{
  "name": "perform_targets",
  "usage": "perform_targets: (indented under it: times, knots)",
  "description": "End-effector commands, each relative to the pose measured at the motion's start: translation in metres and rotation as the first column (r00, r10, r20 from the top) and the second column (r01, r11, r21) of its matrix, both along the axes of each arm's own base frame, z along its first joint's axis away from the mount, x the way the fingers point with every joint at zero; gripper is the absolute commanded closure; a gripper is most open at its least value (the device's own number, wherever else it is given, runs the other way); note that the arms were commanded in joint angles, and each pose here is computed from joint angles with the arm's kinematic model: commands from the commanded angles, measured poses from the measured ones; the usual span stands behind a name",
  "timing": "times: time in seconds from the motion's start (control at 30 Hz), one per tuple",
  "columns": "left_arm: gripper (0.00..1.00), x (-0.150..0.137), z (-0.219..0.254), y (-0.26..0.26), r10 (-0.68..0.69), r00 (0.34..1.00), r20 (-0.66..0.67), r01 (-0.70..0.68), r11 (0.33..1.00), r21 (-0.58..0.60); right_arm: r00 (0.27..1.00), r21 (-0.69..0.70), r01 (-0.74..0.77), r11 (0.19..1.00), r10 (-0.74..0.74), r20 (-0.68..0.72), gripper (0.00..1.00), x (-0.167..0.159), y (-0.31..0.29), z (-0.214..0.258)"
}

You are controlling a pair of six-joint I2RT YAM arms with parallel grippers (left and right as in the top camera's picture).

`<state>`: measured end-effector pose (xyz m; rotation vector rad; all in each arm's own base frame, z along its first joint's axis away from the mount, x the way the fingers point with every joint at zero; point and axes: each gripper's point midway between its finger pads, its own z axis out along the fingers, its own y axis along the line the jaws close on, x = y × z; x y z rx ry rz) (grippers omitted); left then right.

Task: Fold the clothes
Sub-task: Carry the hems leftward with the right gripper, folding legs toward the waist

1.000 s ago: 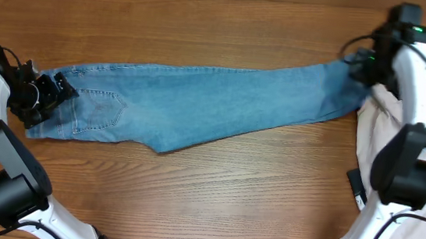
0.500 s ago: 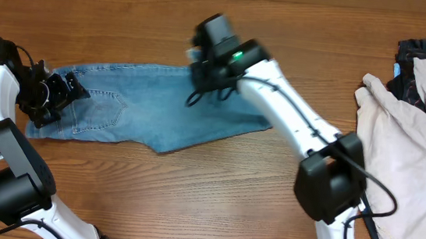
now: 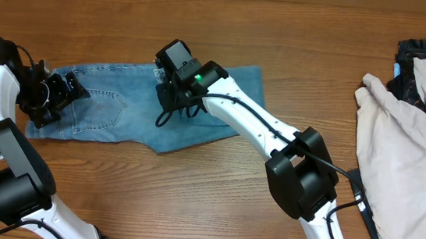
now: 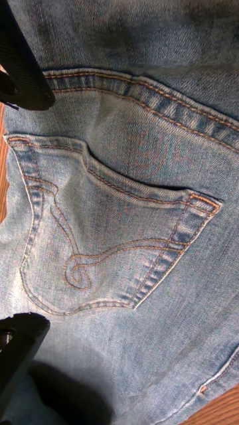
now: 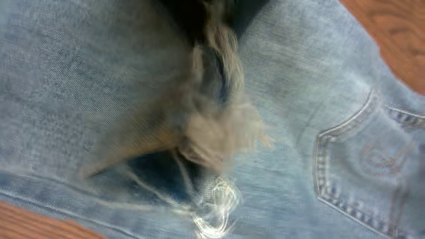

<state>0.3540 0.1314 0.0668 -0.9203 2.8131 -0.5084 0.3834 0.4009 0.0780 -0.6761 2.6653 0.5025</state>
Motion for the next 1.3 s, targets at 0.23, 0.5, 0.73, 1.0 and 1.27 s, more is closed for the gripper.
perform_targets:
  times: [0.23, 0.5, 0.73, 1.0, 1.27]
  knots:
    - [0.0, 0.004, 0.005, -0.002, 0.003, 1.0, 0.012, -0.003, 1.0, -0.01, 0.999, 0.029, 0.052, 0.998, -0.052, -0.002, 0.44, 0.019, -0.022, 0.023]
    - [0.0, 0.005, 0.021, 0.026, 0.059, 0.997, 0.04, -0.06, 0.998, 0.029, 0.971, -0.008, 0.233, 0.973, -0.233, -0.048, 0.43, 0.051, -0.121, 0.058]
    - [0.0, -0.003, 0.016, 0.075, 0.106, 0.994, -0.005, -0.101, 0.96, 0.26, 0.943, -0.077, 0.301, 0.951, -0.309, -0.122, 0.43, 0.05, -0.164, 0.048]
    - [0.0, 0.001, -0.012, 0.096, 0.124, 0.991, -0.046, -0.103, 0.94, 0.326, 0.941, -0.092, 0.299, 0.95, -0.31, -0.137, 0.43, 0.046, -0.166, 0.046]
    - [0.0, 0.015, -0.043, 0.105, 0.109, 0.994, -0.025, -0.096, 0.945, 0.313, 0.936, -0.11, 0.302, 0.947, -0.317, -0.157, 0.43, 0.041, -0.169, 0.044]
